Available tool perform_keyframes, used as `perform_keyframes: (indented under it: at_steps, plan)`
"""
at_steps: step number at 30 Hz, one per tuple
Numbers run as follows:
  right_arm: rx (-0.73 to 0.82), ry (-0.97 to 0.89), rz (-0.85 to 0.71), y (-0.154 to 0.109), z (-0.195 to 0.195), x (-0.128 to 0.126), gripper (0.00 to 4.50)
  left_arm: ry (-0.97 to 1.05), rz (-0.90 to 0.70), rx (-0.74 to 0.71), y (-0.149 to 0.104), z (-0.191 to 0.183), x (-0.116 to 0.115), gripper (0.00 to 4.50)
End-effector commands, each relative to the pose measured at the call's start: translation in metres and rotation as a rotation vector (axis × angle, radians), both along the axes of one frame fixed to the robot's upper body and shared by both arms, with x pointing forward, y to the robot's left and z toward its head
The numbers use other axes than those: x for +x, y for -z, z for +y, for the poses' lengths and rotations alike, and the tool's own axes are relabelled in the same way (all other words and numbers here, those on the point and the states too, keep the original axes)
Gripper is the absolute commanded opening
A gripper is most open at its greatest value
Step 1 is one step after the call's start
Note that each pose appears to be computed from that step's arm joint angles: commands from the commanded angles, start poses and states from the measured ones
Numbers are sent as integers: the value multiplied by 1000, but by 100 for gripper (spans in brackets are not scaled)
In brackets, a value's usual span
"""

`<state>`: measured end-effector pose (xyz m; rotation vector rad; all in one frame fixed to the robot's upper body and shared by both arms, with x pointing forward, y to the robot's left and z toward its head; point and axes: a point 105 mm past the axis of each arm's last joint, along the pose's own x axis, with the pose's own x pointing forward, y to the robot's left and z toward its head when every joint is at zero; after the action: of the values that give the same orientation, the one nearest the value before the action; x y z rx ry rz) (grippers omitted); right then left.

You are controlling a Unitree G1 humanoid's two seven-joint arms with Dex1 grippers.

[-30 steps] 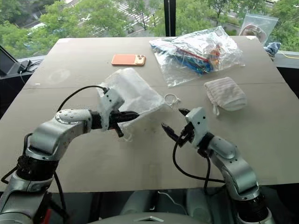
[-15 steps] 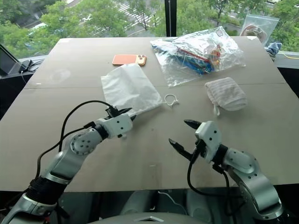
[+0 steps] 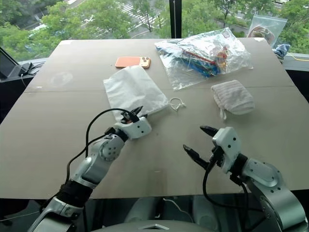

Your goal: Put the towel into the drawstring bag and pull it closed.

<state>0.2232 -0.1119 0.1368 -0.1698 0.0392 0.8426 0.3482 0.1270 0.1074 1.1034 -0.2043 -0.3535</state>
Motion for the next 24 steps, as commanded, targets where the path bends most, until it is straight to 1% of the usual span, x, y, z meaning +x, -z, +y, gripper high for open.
perform_keyframes:
  at_steps: [1, 4, 5, 7, 8, 9, 10, 11, 12, 14, 16, 17, 18, 19, 21, 22, 24]
  plan:
    - [7, -8, -40, -10, 2, -4, 450, -22, 14, -75, -9, 0, 9, 99]
    - [4, 6, -44, -9, 2, -2, 450, -35, 183, -286, -7, -1, 17, 3]
    - [1, 11, -50, -9, 1, -1, 450, -45, 230, -353, -8, 1, 20, 3]
    - [-6, 28, -64, -10, -1, 4, 450, -83, 410, -589, -5, 9, 27, 3]
    - [-12, 36, -70, -10, -2, 6, 450, -82, 462, -662, -6, 12, 29, 3]
    - [-14, 40, -76, -11, -3, 8, 450, -67, 552, -793, -10, 12, 30, 3]
    - [-18, 51, -83, -12, -5, 11, 450, -52, 611, -870, -16, 14, 31, 3]
    - [-27, 61, -89, -11, -7, 14, 450, -26, 712, -996, -22, 14, 30, 3]
    - [-36, 72, -96, -11, -9, 17, 450, 13, 793, -1082, -30, 11, 27, 3]
    - [-52, 103, -100, -8, -14, 24, 450, 61, 912, -1191, -42, 8, 21, 3]
    - [-58, 133, -102, -8, -19, 30, 450, 106, 990, -1250, -54, 4, 15, 3]
    - [-68, 180, -113, -8, -24, 37, 450, 115, 1020, -1289, -59, 4, 13, 3]
    - [-90, 243, -156, -12, -32, 45, 450, 121, 1057, -1327, -63, 3, 11, 3]
    - [-103, 281, -156, -12, -36, 52, 450, 134, 1108, -1354, -66, 1, 8, 3]
    - [-110, 328, -153, -13, -43, 66, 450, 139, 1159, -1359, -66, -2, 2, 3]
    - [-99, 327, -115, -12, -46, 72, 450, 126, 1162, -1356, -64, -2, 1, 3]
    - [-163, 367, -117, -12, -61, 86, 450, 122, 1200, -1404, -61, -5, 0, 3]
